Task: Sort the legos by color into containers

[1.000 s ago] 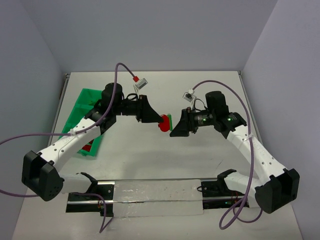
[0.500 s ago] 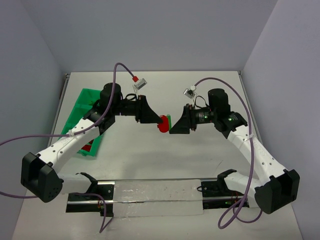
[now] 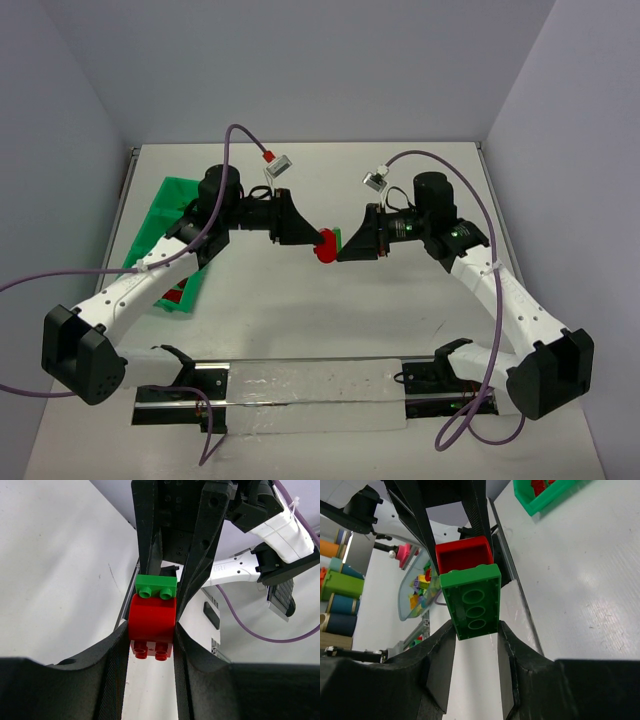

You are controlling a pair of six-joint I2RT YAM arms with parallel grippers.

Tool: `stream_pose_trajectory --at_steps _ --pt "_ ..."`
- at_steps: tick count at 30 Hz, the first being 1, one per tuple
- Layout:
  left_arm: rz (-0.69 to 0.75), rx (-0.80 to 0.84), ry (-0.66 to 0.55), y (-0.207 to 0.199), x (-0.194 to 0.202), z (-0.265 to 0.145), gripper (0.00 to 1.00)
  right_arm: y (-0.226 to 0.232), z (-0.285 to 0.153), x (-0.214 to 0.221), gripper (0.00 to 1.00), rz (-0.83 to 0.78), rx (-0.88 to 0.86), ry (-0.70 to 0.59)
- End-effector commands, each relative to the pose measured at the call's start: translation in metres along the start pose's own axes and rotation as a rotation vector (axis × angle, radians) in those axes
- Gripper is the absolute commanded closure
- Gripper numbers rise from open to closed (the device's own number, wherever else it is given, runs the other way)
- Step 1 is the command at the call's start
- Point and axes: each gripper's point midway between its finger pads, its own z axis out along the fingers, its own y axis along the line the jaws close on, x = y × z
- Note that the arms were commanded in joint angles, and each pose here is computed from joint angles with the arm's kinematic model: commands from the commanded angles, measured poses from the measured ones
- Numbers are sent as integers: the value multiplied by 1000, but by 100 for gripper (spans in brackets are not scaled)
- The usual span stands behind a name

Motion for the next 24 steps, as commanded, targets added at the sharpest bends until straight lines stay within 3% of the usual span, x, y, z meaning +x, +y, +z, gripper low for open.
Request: stream_pose_trajectory --at_steps 1,10,15,19,24 --pt "48 -3 1 -5 -3 -2 100 4 -5 -22 100 -76 30 -76" --pt "40 -156 -49 16 -11 -55 100 -42 -25 -20 100 -5 293 -144" --pt "8 -318 -90 33 -11 -94 100 -59 -31 -25 100 21 400 -172" --pt "-182 -729 -257 92 -11 -149 100 -81 -42 -27 100 71 544 -214" --pt "-502 -1425 -532 156 17 -259 100 -98 -53 -17 100 135 655 -250"
